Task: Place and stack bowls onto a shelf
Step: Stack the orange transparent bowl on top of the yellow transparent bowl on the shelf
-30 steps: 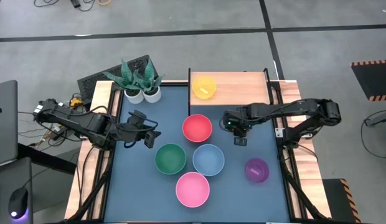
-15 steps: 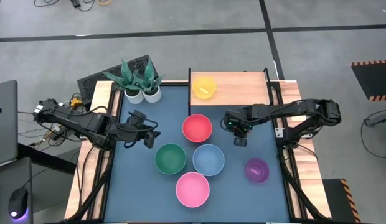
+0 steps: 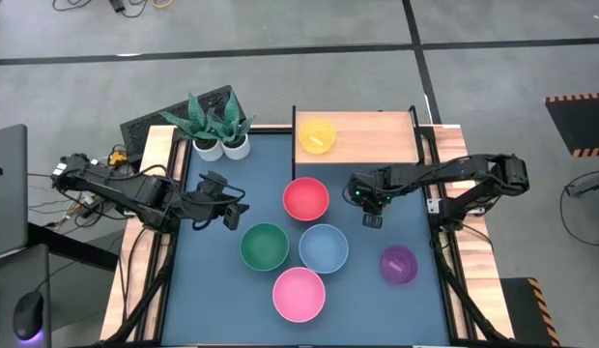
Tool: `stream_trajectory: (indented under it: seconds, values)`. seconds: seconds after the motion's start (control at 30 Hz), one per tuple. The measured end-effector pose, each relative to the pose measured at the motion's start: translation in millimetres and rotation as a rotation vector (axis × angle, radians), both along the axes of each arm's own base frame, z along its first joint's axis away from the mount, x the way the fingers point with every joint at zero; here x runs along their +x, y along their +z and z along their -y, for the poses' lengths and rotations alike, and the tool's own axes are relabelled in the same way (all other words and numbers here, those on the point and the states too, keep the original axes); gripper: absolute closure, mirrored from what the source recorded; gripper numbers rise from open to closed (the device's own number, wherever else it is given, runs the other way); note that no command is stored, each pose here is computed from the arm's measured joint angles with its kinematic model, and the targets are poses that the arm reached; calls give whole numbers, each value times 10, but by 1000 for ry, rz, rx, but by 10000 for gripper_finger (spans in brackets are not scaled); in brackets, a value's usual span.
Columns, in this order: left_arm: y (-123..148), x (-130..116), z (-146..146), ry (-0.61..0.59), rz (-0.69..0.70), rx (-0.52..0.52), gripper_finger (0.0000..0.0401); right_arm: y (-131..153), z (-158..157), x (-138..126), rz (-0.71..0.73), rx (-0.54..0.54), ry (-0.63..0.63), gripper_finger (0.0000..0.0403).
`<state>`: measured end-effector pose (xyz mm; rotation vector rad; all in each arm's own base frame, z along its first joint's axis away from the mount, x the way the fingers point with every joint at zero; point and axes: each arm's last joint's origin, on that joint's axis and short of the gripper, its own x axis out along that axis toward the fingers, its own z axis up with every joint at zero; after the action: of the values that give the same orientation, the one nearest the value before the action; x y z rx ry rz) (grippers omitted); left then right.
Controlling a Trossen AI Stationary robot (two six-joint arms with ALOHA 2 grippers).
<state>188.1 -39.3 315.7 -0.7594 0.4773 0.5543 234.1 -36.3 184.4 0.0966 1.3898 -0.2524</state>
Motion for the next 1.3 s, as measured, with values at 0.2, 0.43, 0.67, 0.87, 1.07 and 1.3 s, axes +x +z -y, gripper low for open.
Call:
stream_trajectory:
  seconds: [0.2, 0.43, 0.67, 0.87, 1.07, 1.3]
  values:
    - [0, 0, 0, 2, 1, -2, 192, -5, -1, -8, 4, 3, -22, 267]
    - [0, 0, 0, 3, 1, -3, 192, -6, -6, -7, 7, 18, -24, 269]
    - [-1, 1, 0, 3, 0, -3, 192, -5, -6, -9, 6, 20, -23, 332]
    - [-1, 0, 0, 3, 0, -3, 192, 0, 0, -11, 8, 26, -26, 383]
    - [-12, -9, -3, 3, -15, 2, 192, 78, -19, 25, 16, 38, -23, 383]
    - [-13, -9, -3, 3, -16, 2, 192, 317, -49, 162, 97, 81, -18, 373]
